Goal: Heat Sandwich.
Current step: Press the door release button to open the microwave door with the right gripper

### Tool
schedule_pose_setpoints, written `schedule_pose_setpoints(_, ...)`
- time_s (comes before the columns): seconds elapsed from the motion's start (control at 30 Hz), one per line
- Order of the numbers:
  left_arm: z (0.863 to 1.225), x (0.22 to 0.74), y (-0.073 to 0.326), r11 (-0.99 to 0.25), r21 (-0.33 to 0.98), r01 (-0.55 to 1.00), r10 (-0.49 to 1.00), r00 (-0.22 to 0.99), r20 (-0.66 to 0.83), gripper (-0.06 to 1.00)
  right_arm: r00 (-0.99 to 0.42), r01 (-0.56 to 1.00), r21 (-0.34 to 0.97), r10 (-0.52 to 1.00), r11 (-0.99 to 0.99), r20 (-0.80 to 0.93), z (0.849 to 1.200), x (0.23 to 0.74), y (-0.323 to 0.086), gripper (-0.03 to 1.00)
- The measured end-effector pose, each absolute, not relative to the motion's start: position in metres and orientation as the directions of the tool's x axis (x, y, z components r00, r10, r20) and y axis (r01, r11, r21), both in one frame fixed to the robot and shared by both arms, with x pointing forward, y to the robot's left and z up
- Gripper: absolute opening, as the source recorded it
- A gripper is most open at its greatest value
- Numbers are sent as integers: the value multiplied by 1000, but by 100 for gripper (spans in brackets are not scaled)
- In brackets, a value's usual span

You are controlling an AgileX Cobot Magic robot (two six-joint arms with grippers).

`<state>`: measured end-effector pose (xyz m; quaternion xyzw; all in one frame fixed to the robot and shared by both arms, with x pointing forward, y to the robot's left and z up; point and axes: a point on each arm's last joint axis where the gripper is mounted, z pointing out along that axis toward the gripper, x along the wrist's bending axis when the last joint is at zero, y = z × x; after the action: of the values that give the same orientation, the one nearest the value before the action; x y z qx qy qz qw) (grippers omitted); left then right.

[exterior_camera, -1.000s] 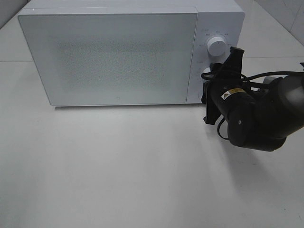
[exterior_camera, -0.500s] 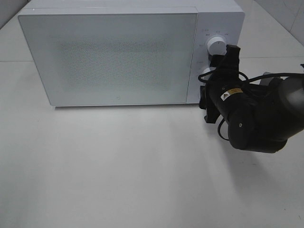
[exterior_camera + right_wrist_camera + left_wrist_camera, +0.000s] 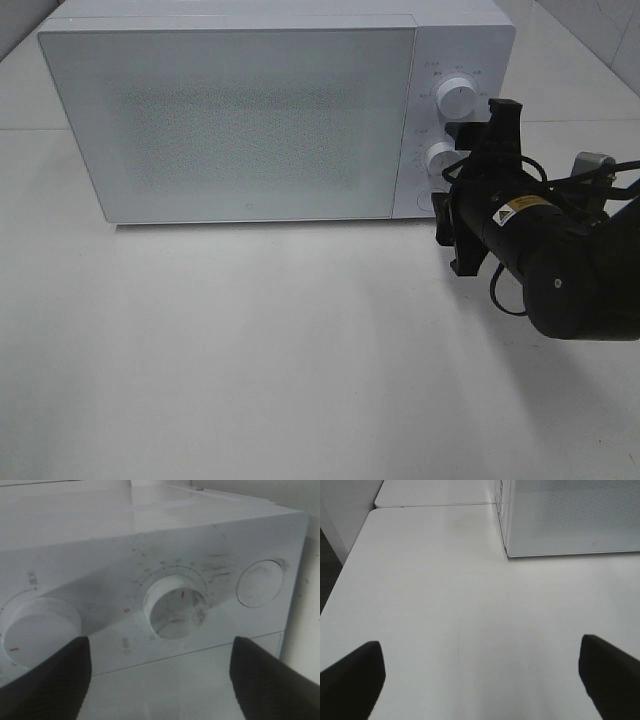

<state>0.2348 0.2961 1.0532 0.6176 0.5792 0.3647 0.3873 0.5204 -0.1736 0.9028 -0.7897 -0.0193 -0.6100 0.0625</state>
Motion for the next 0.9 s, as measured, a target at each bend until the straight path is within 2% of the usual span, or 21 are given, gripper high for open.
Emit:
schedule_pose_setpoints(0.33, 1053, 235, 296, -29, 901, 433, 998, 63, 2, 99, 375, 268, 104, 203, -958, 905, 922, 498, -175, 75)
schedule_pose_setpoints(0.5, 1053, 235, 296, -29, 901, 433, 998, 63, 2, 99, 386, 356, 182, 321, -917, 865, 932, 490, -175, 75)
schedule_pose_setpoints(0.6, 1053, 235, 296, -29, 901, 433, 998, 63, 2, 99, 341, 451, 287, 460, -845, 820, 942, 483, -175, 75)
schedule_pose_setpoints(0.63, 1053, 235, 296, -29, 901, 433, 998, 63, 2, 99, 293, 508, 360, 551, -782, 781, 950, 478, -175, 75)
schedule_pose_setpoints(0.7, 1053, 235, 296, -29, 901, 433, 998, 63, 2, 99, 266, 544, 403, 606, -736, 749, 952, 475, -175, 75)
schedule_pose_setpoints(0.77, 1053, 235, 296, -29, 901, 433, 998, 63, 2, 99, 194, 599, 483, 701, -639, 686, 958, 469, -176, 75)
schedule_pose_setpoints(0.8, 1053, 235, 296, -29, 901, 433, 998, 63, 2, 99, 105, 653, 559, 793, -511, 601, 961, 464, -176, 75)
schedule_pose_setpoints(0.83, 1053, 235, 296, -29, 901, 433, 998, 63, 2, 99, 105, 653, 559, 793, -511, 601, 961, 464, -176, 75)
schedule_pose_setpoints(0.9, 1053, 235, 296, -29, 901, 433, 998, 63, 2, 99, 16, 692, 612, 856, -383, 517, 965, 458, -177, 75)
